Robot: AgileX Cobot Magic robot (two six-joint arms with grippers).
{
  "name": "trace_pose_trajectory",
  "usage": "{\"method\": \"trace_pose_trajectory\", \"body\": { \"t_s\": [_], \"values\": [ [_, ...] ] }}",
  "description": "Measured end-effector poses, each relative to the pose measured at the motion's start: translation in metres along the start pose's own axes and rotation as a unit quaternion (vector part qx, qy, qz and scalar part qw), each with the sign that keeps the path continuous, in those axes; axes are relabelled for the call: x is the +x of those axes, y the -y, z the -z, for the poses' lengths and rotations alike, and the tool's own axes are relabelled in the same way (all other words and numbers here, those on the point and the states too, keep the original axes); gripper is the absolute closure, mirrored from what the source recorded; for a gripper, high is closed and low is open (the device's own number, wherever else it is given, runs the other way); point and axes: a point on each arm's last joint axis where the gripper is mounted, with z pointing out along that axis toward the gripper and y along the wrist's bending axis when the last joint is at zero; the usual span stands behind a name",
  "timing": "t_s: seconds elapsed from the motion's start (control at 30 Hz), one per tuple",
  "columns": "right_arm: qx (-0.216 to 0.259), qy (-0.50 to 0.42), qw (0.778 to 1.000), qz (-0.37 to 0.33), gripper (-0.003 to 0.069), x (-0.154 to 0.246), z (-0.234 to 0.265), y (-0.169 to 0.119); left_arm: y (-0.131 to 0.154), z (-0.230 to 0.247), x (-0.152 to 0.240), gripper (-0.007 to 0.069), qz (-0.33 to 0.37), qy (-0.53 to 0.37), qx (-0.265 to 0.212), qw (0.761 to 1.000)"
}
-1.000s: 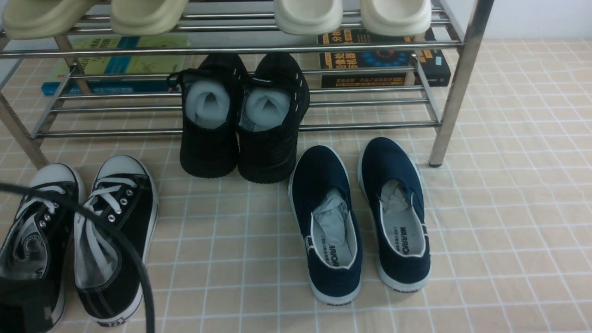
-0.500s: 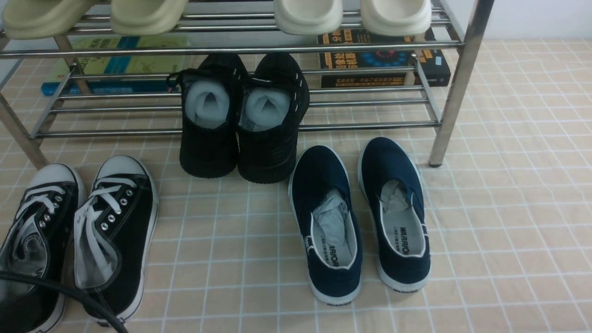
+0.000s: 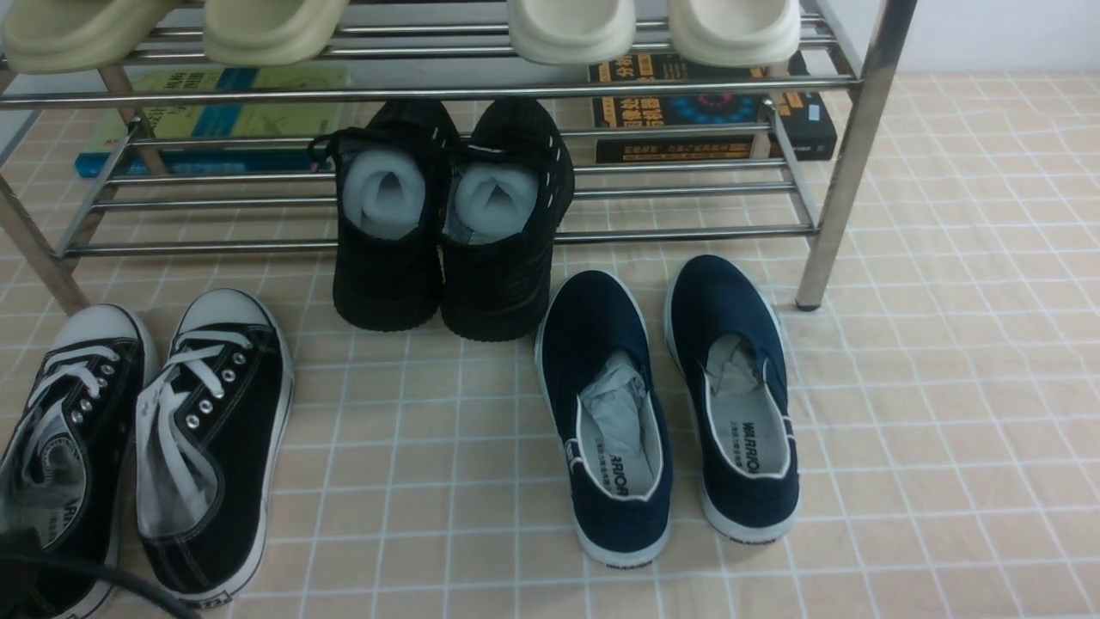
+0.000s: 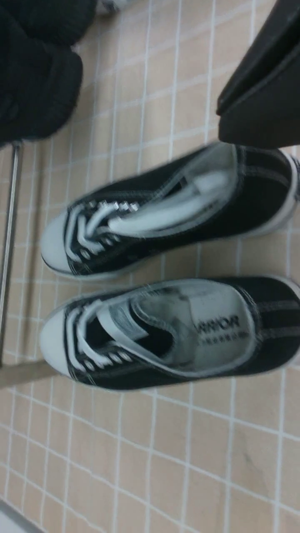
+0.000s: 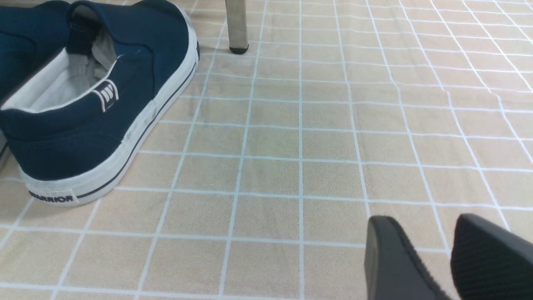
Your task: Take the shoes off the shelf from the light coffee tablecloth by hand.
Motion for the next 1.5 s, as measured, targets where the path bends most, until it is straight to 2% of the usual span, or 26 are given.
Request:
{"method": "trace_pose_trajectory", "body": {
  "t_s": [0.2,0.53,0.93,1.17,1.5],
  "values": [
    [0.0,0.0,1.0,0.0,0.0419,0.0,0.0,0.0,-0.007,-0.004,0.039,0.061,0.024,0.014,-0.025,0.999],
    [0.0,0.0,1.0,0.0,0.0419,0.0,0.0,0.0,-0.009,-0.009,0.06,0.0603,0.026,0.018,-0.027,0.999],
    [0.0,0.0,1.0,0.0,0.0419,0.0,0.0,0.0,-0.009,-0.011,0.06,0.0592,0.03,0.031,-0.025,0.999],
    [0.0,0.0,1.0,0.0,0.0419,0.0,0.0,0.0,-0.006,-0.011,0.06,0.0585,0.019,0.029,0.002,0.999],
    [0.0,0.0,1.0,0.0,0.0419,0.0,0.0,0.0,-0.006,-0.011,0.06,0.0575,0.02,0.03,0.002,0.999]
  ]
}}
